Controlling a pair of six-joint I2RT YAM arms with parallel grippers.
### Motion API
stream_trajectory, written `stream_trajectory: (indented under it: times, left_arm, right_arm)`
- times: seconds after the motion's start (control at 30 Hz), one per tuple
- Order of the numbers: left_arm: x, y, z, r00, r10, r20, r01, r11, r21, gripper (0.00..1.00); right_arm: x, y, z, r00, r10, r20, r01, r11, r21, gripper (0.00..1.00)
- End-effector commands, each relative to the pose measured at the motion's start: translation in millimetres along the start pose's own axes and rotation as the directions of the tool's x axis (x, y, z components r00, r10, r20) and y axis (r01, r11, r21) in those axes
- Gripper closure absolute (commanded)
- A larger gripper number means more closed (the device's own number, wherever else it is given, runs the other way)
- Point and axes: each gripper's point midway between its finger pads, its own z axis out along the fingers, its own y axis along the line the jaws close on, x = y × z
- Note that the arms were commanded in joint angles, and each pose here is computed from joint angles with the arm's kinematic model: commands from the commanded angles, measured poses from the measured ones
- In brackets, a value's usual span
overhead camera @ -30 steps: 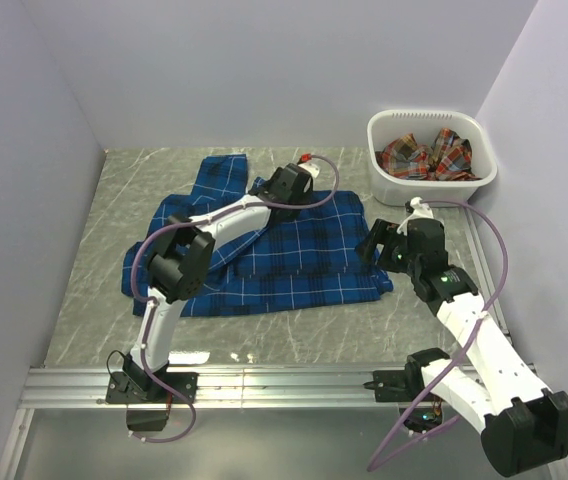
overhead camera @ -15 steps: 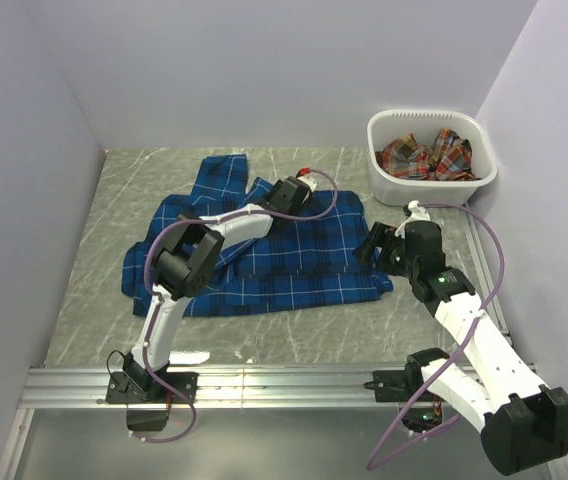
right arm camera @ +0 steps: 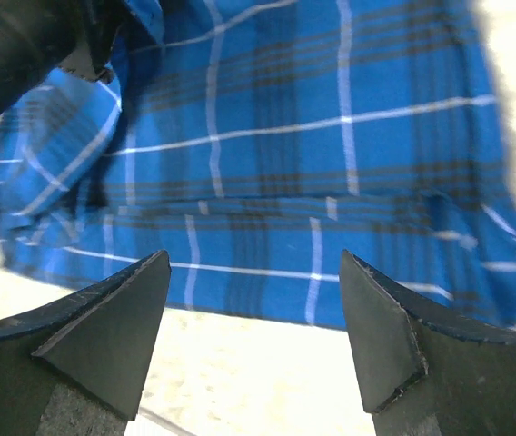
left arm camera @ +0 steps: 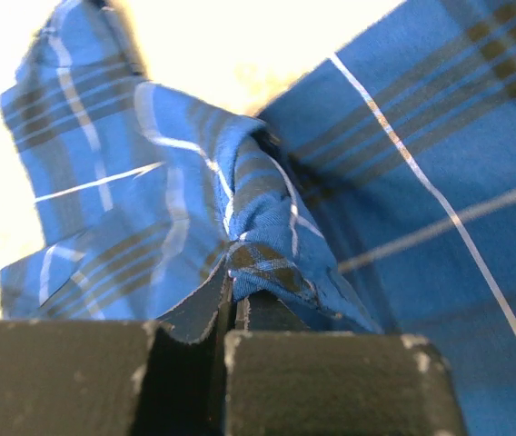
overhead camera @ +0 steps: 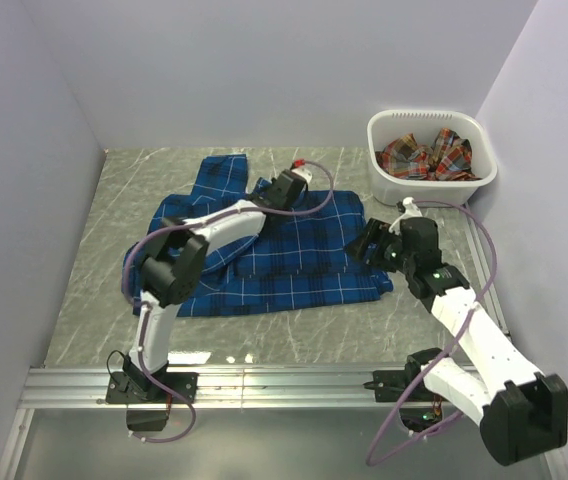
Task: Fold and stack the long sleeve shirts
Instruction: Fold the shirt
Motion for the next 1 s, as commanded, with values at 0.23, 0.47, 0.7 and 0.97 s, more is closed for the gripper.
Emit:
stream_trajectory:
  times: [0.23, 0.47, 0.7, 0.97]
  left_arm:
    - [-49.2, 45.7, -120.5, 0.973, -0.229, 0.026, 0.224, 0.965, 0.135, 0.99]
    - [-49.1, 46.4, -162.4, 0.956, -0.294, 0.020, 0.280, 0.927, 0.250, 0.99]
    - [-55.7, 47.5, -191.0, 0.947, -0.317, 0.051, 0.284, 0.901, 0.329, 1.00]
    - [-58.0, 44.3, -201.8, 0.946, -0.317, 0.063, 0.273, 0.889, 0.366, 0.99]
  right_arm:
    - [-29.5, 102.0, 30.2, 0.977, -0.150, 0.151, 0.190, 0.933, -0.307, 0.18]
    - [-30.5, 142.2, 37.2, 0.923, -0.227, 0.310, 0.324, 0.893, -0.312, 0.18]
    - [-25.7, 169.3, 57.3, 0.881, -0.323, 0.347, 0.421, 0.870, -0.258, 0.19]
    - [-38.0, 191.1, 58.3, 0.825, -0.370, 0.426, 0.480, 0.858, -0.184, 0.19]
